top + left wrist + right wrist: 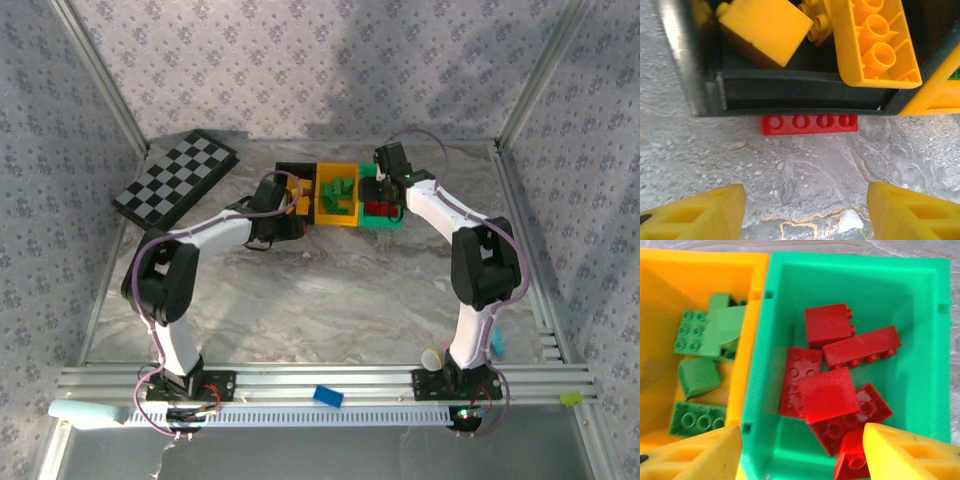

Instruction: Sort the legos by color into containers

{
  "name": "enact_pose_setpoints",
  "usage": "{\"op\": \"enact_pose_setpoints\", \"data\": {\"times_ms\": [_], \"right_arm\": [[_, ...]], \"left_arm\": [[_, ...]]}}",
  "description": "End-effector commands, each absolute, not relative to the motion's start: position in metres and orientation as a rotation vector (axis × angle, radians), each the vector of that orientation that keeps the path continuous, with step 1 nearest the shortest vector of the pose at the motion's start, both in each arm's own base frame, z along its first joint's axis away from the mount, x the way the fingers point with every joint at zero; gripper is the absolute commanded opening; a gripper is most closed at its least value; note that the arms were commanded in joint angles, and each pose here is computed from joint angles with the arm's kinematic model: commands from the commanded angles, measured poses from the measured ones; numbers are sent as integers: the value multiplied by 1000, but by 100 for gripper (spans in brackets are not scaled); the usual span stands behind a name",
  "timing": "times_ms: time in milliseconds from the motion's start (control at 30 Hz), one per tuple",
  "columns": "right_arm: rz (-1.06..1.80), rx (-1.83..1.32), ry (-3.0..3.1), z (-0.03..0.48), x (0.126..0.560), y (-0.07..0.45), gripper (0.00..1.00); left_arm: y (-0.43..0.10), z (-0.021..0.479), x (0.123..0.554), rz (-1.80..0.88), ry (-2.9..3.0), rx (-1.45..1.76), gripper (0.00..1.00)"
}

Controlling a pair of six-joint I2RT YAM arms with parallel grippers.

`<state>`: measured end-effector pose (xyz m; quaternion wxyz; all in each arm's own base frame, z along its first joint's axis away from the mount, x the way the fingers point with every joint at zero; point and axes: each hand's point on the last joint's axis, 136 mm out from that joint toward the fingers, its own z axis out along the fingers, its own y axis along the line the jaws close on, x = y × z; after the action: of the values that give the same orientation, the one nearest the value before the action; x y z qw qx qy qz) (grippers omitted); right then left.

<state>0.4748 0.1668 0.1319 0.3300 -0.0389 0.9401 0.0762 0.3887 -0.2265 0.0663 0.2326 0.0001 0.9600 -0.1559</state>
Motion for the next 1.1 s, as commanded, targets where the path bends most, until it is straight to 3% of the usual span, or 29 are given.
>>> {"op": "enact_pose_setpoints", "data": {"times_ms": [0, 167, 533, 867, 1067], "right_arm": [[212, -163, 2442, 149, 454, 177, 67], [273, -193, 2439, 154, 436, 189, 66], [438, -312, 2624, 79, 380, 235, 62], [435, -326, 2647, 59, 418, 255, 62], [379, -271, 2652, 48, 448, 238, 62]], "left_arm": [[-227, 55, 391, -344, 2681, 65, 67], [-228, 45, 403, -258, 2696, 167, 78], [-234, 48, 420, -305, 2687, 182, 78], [-241, 28, 429, -327, 2730, 208, 78], [-249, 30, 435, -374, 2737, 212, 78]]}}
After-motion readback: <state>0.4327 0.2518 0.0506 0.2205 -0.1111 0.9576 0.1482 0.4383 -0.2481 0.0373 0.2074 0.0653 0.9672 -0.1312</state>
